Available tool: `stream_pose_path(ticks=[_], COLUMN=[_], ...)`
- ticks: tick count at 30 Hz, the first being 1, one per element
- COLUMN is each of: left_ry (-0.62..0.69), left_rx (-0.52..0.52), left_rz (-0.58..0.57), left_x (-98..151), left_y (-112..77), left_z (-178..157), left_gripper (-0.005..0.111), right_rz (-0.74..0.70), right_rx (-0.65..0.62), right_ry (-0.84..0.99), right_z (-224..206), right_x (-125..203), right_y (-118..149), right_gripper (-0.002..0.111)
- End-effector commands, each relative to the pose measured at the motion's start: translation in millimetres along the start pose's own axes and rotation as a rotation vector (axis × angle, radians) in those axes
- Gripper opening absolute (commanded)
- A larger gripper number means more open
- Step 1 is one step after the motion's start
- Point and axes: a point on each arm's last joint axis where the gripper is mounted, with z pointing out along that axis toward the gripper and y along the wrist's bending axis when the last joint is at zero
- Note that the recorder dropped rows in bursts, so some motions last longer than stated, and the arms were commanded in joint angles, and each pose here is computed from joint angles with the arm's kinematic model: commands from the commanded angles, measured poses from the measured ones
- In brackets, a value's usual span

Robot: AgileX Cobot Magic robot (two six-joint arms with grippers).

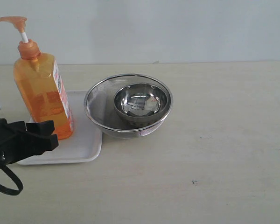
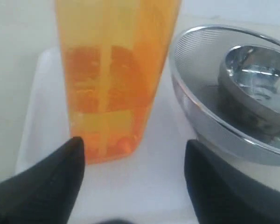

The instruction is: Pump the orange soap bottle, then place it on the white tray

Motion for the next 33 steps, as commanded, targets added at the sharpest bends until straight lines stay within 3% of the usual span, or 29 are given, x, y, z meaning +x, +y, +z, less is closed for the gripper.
stream_pose_path(ticks=[1, 4, 10, 13, 23, 33], left_ry=[-0.044, -0.058, -0.076, -0.088, -0.186, -0.26], left_rx=[-0.038, -0.033, 0.029, 0.08, 0.065, -0.032], left_rz=[-0.077, -0.09, -0.059, -0.039, -0.015, 0.052], left_x=[-3.7, -5.7, -7.9, -9.2, -17.4, -21.5], left_y=[3.6, 2.7, -3.2, -8.1, -12.1, -13.8], left_z=[-0.9, -0.5, -0.4, 0.0, 13.5, 40.0], left_gripper=[0.058, 0.059, 0.095, 0.105, 0.105, 0.105], right_rz=[-0.001, -0.001, -0.001, -0.001, -0.001, -0.001], right_rx=[0.0, 0.0, 0.0, 0.0, 0.0, 0.0], right_ry=[-0.013, -0.013, -0.013, -0.013, -0.013, -0.013], right_z=[-0.5, -0.5, -0.5, -0.5, -0.5, -0.5], right_x=[-0.9, -0.9, -0.9, -0.9, -0.9, -0.9], right_y=[0.0, 0.0, 0.0, 0.0, 0.0, 0.0], right_gripper=[0.004, 0.004, 0.004, 0.004, 0.004, 0.004])
